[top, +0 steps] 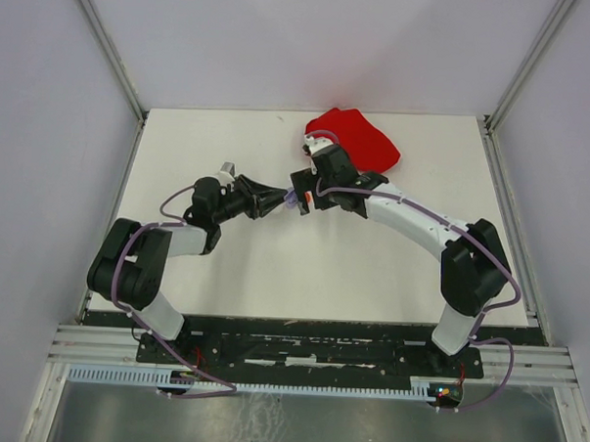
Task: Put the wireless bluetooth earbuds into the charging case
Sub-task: Adjust the earbud with the charging case, then close the charging case.
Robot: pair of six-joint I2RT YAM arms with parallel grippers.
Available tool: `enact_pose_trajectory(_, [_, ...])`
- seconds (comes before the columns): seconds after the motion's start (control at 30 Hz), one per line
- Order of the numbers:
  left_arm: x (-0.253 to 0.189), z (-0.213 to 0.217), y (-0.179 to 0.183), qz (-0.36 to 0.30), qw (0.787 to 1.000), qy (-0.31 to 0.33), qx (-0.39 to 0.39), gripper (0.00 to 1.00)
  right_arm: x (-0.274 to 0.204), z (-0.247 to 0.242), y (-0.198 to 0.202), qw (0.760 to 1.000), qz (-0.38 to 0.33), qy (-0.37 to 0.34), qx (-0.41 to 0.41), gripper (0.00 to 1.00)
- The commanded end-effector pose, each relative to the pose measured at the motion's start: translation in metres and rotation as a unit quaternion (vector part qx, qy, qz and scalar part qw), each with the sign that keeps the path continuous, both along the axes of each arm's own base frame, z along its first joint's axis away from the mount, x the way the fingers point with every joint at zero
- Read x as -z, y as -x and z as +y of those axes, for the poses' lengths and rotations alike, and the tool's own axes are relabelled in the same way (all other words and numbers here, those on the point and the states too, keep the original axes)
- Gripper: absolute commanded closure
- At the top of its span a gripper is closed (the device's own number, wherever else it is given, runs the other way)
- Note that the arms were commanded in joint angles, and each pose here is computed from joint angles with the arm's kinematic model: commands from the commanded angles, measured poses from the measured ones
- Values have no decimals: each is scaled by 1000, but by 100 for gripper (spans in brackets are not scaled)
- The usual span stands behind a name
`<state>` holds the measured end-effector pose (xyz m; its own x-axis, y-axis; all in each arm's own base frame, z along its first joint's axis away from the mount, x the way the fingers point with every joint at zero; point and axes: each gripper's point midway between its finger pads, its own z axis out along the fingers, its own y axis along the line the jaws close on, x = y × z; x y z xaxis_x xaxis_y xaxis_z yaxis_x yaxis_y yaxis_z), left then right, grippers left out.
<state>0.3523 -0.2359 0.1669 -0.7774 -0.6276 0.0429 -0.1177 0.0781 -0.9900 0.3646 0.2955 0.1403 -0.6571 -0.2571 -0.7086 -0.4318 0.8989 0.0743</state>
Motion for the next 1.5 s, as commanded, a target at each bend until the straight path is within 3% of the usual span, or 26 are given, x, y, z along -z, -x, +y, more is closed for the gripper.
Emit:
enact_pose_trajectory(0.0, [-12,-3,8,-43,999,-9,12,97,-18,-8,-20,999,-23,-9,34,1])
enact_pose_trajectory(0.33, [-13,-5,5,-42,999,-9,9,97,-19,-29,-32,997,-34,1,63,1])
enact_pose_trajectory(0.67, [-27,4,-31,-23,995,20,-92,97,-49,-61,-23,976,-199,-48,73,1])
enact_pose_trajectory(0.9, [-22,-5,-46,43,983,71,-163,97,-39,-52,-11,943,-309,-122,16,1])
enact_pose_trajectory(1.07, [-21,-24,-47,83,974,106,-180,97,-28,-37,-5,927,-348,-135,-21,1])
enact_pose_trajectory(1.47, [-7,-37,-35,155,957,57,-240,97,-15,7,-13,922,-369,-115,-33,1])
